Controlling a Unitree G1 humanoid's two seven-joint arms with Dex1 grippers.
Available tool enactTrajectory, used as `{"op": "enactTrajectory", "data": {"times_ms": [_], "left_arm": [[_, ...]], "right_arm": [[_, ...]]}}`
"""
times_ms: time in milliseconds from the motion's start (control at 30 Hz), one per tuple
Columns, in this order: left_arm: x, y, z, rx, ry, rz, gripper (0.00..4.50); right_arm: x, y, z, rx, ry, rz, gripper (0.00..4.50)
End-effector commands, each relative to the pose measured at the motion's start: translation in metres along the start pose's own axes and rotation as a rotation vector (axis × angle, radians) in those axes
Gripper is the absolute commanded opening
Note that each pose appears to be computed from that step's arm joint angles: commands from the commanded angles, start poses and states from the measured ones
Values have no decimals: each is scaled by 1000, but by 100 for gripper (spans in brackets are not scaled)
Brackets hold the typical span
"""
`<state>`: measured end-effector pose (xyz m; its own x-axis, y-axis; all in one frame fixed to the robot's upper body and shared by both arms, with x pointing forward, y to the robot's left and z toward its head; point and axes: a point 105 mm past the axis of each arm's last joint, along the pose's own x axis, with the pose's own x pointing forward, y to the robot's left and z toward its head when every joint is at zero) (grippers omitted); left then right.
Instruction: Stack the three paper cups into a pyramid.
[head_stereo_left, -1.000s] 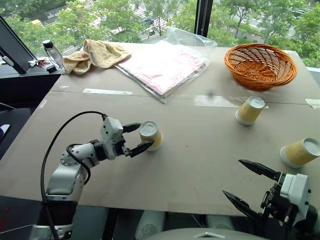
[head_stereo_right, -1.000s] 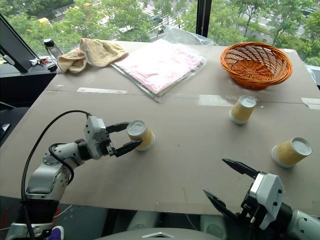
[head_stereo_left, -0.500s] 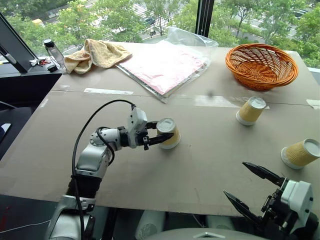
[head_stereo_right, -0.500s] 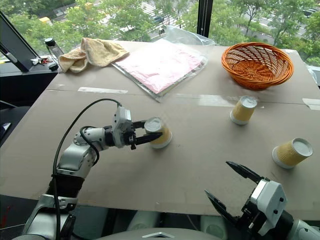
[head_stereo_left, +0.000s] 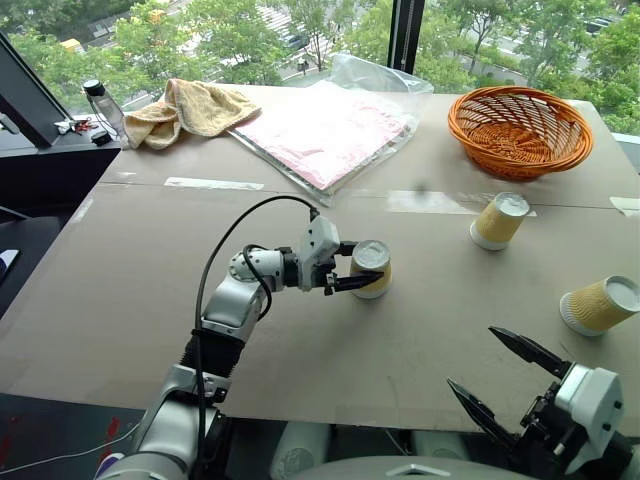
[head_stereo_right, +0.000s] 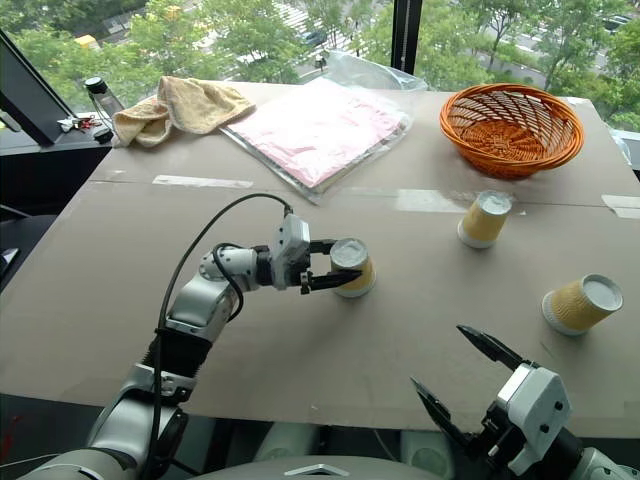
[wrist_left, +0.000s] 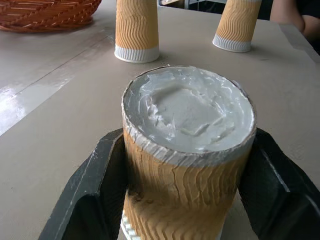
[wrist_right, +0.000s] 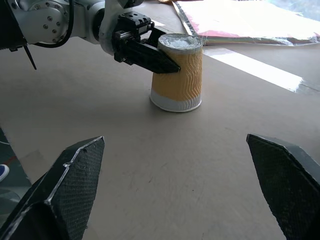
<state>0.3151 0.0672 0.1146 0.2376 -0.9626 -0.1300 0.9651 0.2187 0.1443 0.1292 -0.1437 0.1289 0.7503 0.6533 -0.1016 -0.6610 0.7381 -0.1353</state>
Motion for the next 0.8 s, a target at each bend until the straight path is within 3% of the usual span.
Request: {"op": "enactTrajectory", "data": {"times_ms": [33,233,367,633,800], "left_arm": [[-3,8,11,31,-34,41,448],[-38,1,31,-33,-114,43,448],[-62,-14,41,22,-120,55,448],[-81,-54,43,-28,-85,-94,448],[-80,-77,49,-48,-95,-183,448]], "right_arm": [[-1,2,13,-18,-44,-18,450],[-6,-39,17,-37,-94,-286,450],[-16,-71,22,-70,-98,-446,450],[-45,-143,13,-192,59,-721,450],[-62,-174,-6,-131,146,-851,450]]}}
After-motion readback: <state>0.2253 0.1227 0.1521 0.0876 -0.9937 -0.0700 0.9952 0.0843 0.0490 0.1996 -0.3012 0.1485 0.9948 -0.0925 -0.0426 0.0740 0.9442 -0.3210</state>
